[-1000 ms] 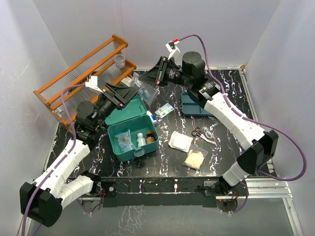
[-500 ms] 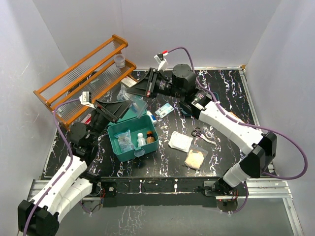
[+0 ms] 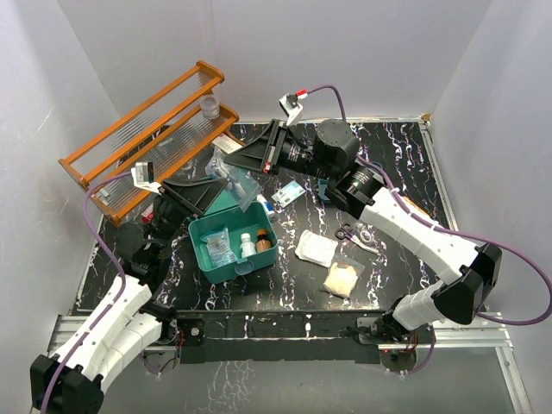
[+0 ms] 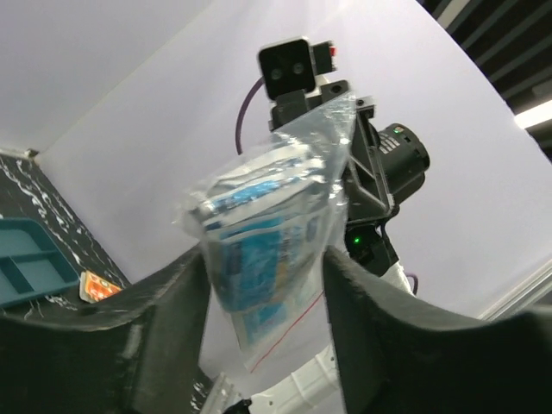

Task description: Organize the medicine kit

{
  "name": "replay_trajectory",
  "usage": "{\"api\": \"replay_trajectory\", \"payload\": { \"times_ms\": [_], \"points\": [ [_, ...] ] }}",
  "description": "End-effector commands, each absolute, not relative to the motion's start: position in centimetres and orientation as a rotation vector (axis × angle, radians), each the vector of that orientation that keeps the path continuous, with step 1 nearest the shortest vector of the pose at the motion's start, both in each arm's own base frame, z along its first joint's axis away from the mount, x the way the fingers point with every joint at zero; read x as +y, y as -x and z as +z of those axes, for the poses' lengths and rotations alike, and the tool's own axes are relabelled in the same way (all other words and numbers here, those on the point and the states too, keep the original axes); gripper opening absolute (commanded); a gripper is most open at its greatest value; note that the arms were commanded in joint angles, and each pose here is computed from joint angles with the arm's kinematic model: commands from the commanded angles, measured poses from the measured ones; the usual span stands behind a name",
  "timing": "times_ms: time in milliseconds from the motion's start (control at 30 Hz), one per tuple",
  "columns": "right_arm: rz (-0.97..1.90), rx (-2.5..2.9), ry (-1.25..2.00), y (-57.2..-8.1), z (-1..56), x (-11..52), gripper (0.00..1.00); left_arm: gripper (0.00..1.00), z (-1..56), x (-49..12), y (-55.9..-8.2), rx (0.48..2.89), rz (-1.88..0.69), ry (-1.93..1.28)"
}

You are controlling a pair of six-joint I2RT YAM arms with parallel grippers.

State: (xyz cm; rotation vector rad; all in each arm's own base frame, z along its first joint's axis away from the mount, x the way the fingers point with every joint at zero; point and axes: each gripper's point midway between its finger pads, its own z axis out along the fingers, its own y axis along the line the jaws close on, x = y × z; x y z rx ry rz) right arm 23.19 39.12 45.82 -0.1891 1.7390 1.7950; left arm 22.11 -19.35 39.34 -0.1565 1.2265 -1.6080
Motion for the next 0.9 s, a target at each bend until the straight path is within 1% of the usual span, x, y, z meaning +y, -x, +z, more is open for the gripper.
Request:
{"api": "replay_trajectory", "payload": {
  "times_ms": [0,267,433,467,500,600,667,700,767,867],
  "points": [
    [1.815,1.655,0.157,-22.9,47.9,38.3,0.0,0.45,41.8,-18.9,-20.3,1.085,-1.621,0.061],
    [1.732,1.694,0.08,-24.2,46.1,37.9,0.0,0.32,40.4,-18.5,-21.5,1.137,-1.558,0.124],
    [1.689,1.722,0.063,-24.8,44.9,37.9,0.0,0.19,38.3,-18.2,-22.8,1.241,-1.489,0.202],
    [1.684,1.733,0.059,-24.9,44.5,38.0,0.01,0.16,38.0,-18.2,-23.0,1.261,-1.477,0.216],
    [1.678,1.742,0.053,-24.9,44.1,37.9,0.09,0.13,37.5,-18.2,-23.3,1.287,-1.462,0.229],
    [1.626,1.767,0.006,-25.5,42.8,37.4,0.39,0.06,35.7,-18.1,-23.7,1.392,-1.411,0.27],
    [1.555,1.775,-0.026,-26.0,41.8,36.5,0.54,0.02,34.0,-18.2,-23.8,1.495,-1.367,0.288],
    [1.506,1.784,-0.046,-26.3,41.3,35.9,0.59,0.02,32.8,-18.2,-23.8,1.564,-1.339,0.299],
    [1.39,1.816,-0.09,-27.0,39.6,34.5,0.66,0.01,31.0,-18.2,-23.3,1.697,-1.271,0.294],
    [1.206,1.863,-0.169,-27.8,36.8,31.8,0.69,0.01,27.1,-17.8,-22.3,1.937,-1.145,0.287]
  ]
}}
